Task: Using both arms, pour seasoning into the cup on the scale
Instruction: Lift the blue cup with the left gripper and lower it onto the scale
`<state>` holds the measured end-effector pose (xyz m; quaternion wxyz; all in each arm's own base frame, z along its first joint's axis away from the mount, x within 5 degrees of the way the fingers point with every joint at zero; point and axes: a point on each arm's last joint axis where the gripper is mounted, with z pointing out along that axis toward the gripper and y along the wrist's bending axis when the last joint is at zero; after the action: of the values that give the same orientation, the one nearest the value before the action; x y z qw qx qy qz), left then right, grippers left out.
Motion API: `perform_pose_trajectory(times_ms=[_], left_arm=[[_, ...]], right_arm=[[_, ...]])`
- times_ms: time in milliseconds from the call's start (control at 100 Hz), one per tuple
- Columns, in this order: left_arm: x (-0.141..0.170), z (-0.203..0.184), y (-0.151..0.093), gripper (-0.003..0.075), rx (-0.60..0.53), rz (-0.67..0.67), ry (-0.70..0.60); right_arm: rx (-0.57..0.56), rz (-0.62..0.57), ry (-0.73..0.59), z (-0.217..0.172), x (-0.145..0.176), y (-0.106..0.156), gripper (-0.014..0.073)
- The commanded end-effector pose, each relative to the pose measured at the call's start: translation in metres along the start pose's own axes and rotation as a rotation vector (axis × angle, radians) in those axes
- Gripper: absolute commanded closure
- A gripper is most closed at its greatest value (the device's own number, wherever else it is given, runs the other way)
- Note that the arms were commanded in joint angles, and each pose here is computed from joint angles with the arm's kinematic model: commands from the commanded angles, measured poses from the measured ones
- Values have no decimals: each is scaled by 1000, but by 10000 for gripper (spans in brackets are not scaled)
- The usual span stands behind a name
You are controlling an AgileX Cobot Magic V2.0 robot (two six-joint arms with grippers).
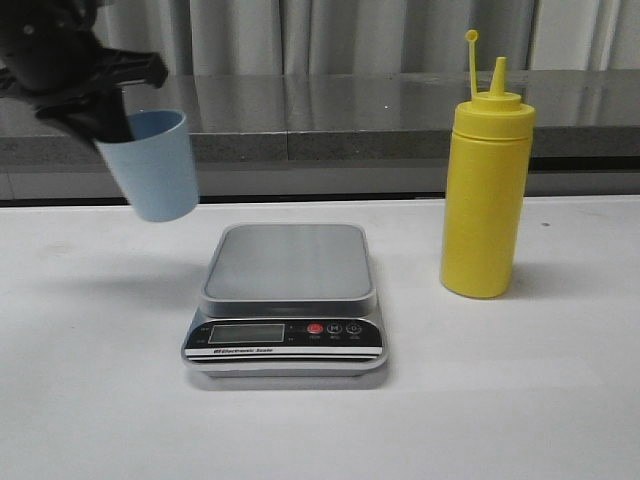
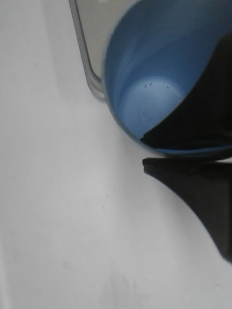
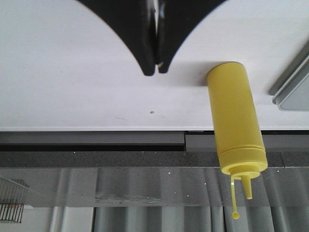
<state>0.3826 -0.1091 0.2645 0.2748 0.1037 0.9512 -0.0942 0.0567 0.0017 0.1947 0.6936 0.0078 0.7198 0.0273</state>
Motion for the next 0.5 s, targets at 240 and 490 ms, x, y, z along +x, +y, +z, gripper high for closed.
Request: perform_pose_trajectory(times_ms=[240, 490], left_arm=[[-17, -14, -86, 741, 134, 234, -117], [-8, 10, -97, 740, 145, 256, -52]], right_arm=[[0, -6, -113, -3, -14, 0, 663], [0, -6, -113, -3, -14, 0, 663]])
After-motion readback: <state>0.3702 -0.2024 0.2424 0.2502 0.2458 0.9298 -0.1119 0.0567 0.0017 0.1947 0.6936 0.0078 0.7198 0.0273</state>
